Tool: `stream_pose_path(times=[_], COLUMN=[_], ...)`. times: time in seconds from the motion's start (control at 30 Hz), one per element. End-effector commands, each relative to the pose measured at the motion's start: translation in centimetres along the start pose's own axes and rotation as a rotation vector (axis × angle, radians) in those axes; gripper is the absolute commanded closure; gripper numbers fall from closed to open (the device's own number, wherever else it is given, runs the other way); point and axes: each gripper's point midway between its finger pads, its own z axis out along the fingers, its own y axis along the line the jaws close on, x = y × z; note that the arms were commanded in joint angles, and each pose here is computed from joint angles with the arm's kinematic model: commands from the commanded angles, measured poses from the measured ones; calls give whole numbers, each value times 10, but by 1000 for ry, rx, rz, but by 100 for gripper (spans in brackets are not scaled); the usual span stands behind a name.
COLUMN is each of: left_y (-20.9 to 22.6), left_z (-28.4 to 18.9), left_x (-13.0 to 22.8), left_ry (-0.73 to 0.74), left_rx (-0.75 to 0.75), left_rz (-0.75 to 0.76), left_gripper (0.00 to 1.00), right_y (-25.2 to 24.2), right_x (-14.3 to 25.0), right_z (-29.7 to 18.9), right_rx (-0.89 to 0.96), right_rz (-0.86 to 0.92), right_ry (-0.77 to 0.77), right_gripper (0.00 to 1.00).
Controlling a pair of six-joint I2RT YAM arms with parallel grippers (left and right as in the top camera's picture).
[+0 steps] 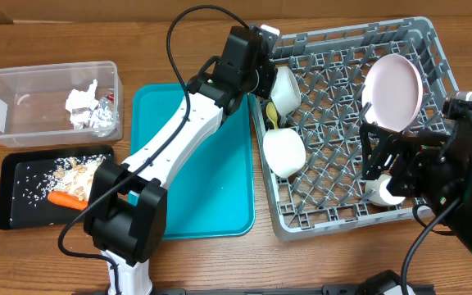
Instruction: Sort waste into correct bins and load items into the dishwasher rack
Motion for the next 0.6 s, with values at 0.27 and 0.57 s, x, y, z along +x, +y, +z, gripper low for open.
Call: stream_pose_path(times=[0.27, 0.57], left_y=[-50, -34], left_z=[-26, -1], left_x=[0, 6], left_ry=[31, 18], left_rx=[188, 94], left_rz=[47, 77], left_gripper=[89, 85], right_y=[0, 0], right_x=[-4, -3], right_z=[-2, -2], right_rx=[0, 1], right_rz=[4, 4], right_ry=[-16, -16], right_gripper=[0, 0])
